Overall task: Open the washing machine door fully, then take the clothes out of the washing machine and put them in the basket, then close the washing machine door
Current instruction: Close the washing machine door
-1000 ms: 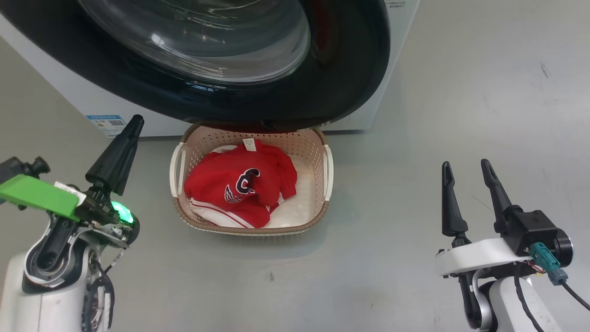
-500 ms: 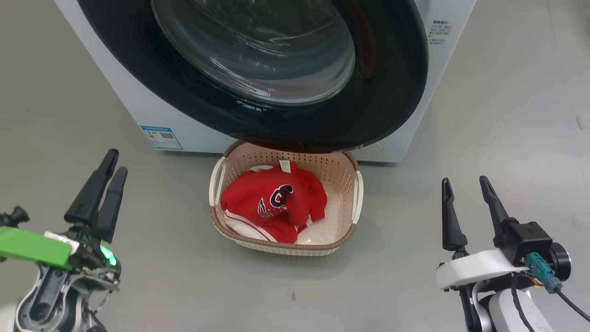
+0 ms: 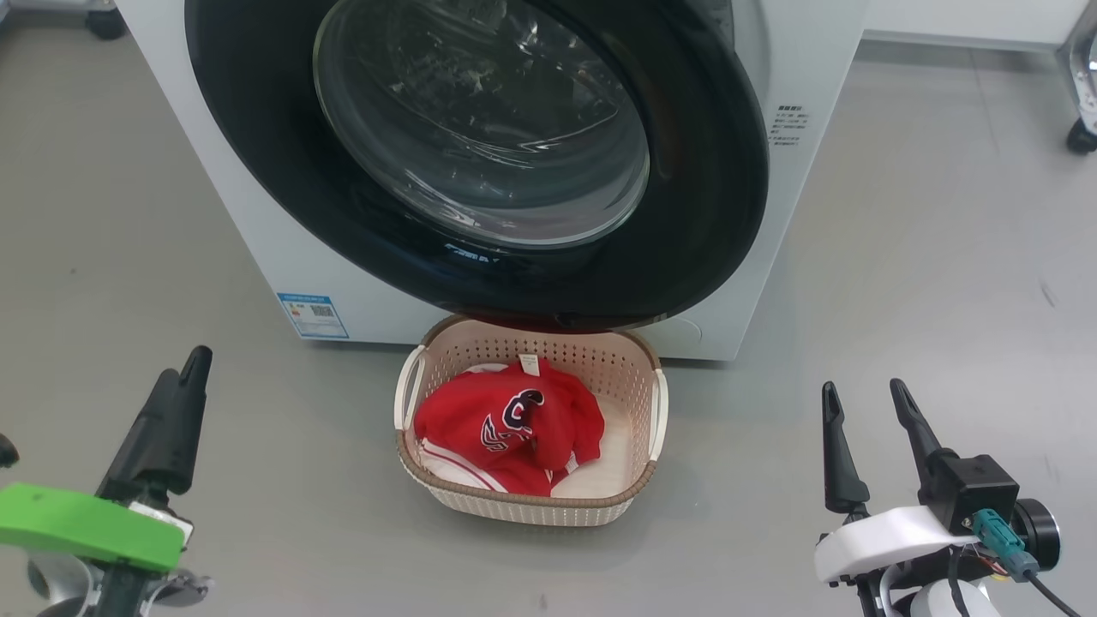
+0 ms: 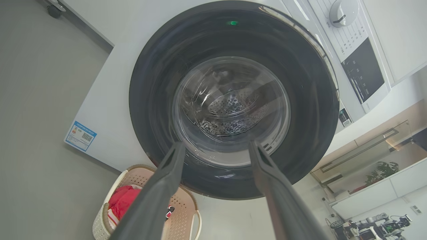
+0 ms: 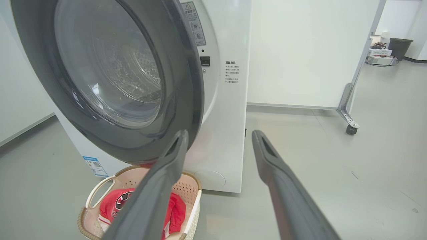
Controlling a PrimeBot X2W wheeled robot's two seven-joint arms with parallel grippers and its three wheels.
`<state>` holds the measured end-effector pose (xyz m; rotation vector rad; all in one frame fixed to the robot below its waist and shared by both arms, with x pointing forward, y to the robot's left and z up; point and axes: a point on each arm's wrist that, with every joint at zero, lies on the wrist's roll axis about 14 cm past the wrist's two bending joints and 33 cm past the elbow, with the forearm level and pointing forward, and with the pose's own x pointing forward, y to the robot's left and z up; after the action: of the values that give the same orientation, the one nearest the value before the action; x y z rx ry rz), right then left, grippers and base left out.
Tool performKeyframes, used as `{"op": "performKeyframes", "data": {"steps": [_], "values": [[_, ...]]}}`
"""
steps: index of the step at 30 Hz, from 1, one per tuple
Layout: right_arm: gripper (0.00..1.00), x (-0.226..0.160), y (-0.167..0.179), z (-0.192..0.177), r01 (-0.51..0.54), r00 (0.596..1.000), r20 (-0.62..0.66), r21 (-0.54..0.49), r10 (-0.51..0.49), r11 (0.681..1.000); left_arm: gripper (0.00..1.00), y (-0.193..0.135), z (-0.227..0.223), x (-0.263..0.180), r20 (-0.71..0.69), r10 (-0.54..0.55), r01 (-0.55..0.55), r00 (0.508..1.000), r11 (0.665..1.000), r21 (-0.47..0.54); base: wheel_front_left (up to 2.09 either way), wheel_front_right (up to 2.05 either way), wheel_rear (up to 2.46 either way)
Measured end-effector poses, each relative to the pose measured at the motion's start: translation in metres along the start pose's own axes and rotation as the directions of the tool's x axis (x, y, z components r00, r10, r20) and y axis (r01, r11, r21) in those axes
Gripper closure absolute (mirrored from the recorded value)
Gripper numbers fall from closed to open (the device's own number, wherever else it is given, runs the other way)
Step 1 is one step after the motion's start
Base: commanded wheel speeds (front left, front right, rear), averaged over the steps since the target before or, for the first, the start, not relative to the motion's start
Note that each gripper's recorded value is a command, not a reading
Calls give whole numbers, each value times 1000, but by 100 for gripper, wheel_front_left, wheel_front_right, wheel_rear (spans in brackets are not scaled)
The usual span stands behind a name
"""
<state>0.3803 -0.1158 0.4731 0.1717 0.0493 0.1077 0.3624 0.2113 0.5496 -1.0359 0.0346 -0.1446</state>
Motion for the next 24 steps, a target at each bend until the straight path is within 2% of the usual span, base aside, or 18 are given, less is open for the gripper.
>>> {"op": "performKeyframes", "data": {"steps": [4,8,11,17,24], "values": [[0,-8,-5,3,17,1000,7,-3,-17,1000,0,-6,-1,-6,2,0,-1,1000,983,185,0,0,0],[0,-16,-12,5,38,999,13,-5,-38,999,0,-8,2,-11,10,-4,-1,1000,912,411,0,0,0],[0,-20,-15,7,49,999,18,-6,-48,999,0,-8,-5,-16,3,-2,1,1000,867,499,0,0,0],[0,-25,-19,12,60,998,35,-10,-59,998,0,5,-24,-30,-16,32,-16,999,799,601,0,0,0],[0,-33,-17,9,54,998,24,-12,-54,998,0,18,-37,-46,7,82,-67,997,749,659,0,0,0]]}}
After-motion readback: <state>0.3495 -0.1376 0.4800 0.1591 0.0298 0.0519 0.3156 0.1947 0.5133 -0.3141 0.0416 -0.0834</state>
